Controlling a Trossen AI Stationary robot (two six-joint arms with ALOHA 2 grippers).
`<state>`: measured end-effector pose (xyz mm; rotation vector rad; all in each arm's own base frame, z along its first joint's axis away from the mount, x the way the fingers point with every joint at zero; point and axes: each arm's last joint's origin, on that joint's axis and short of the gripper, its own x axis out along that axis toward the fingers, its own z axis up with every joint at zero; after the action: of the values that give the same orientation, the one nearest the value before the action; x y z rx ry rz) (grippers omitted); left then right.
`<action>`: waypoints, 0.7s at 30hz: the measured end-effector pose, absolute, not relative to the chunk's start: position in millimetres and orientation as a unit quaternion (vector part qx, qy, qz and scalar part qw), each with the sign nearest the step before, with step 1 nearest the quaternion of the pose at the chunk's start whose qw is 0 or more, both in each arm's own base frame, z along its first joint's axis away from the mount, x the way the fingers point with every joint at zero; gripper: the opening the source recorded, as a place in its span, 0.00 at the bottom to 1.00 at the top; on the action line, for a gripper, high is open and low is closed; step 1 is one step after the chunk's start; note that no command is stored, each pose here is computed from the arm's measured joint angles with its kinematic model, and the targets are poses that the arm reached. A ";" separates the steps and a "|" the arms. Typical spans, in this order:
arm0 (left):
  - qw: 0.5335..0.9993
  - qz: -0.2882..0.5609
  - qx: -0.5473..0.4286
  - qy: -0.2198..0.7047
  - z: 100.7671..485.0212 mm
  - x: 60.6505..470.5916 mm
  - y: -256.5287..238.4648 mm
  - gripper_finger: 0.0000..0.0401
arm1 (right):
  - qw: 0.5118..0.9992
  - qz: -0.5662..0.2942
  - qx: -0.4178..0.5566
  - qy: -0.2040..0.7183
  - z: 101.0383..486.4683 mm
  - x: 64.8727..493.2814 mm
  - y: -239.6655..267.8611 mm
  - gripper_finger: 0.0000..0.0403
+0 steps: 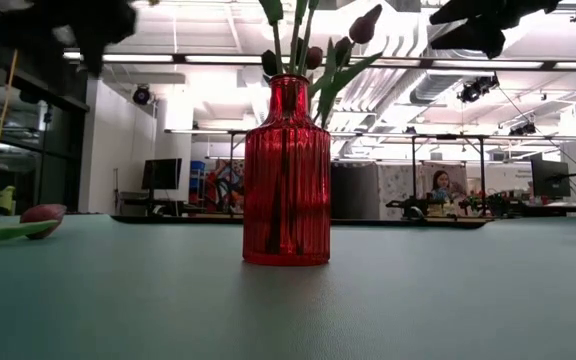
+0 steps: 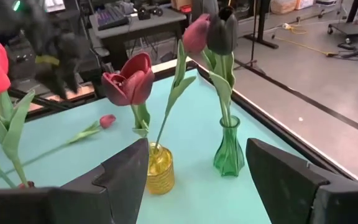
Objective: Sort flowers into vase by color
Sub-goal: Put the dark red tulip into the yellow vase
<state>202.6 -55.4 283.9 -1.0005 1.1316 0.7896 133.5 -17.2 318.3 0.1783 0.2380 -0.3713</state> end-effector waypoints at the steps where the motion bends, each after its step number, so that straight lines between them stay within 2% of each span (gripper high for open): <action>1: 0.648 0.354 -0.454 0.499 273.9 203.7 -63.8 0.55 | 0.972 -0.184 0.087 0.119 318.0 134.2 -17.3 0.64; 7: 0.576 0.355 -0.519 0.523 220.3 214.3 -97.5 0.55 | 0.972 -0.183 0.084 0.124 316.9 136.2 -17.4 0.64; 12: 0.529 0.423 -0.499 0.541 196.8 211.5 -109.0 0.55 | 0.972 -0.183 0.084 0.124 317.0 136.1 -17.3 0.64; 21: 0.508 0.491 -0.467 0.532 169.4 218.0 -115.1 0.55 | 0.972 -0.182 0.084 0.125 316.9 136.1 -17.3 0.64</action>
<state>218.0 -115.1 169.4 -1.1261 1.2810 1.1824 136.1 -17.3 316.9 0.1694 0.2516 -0.3675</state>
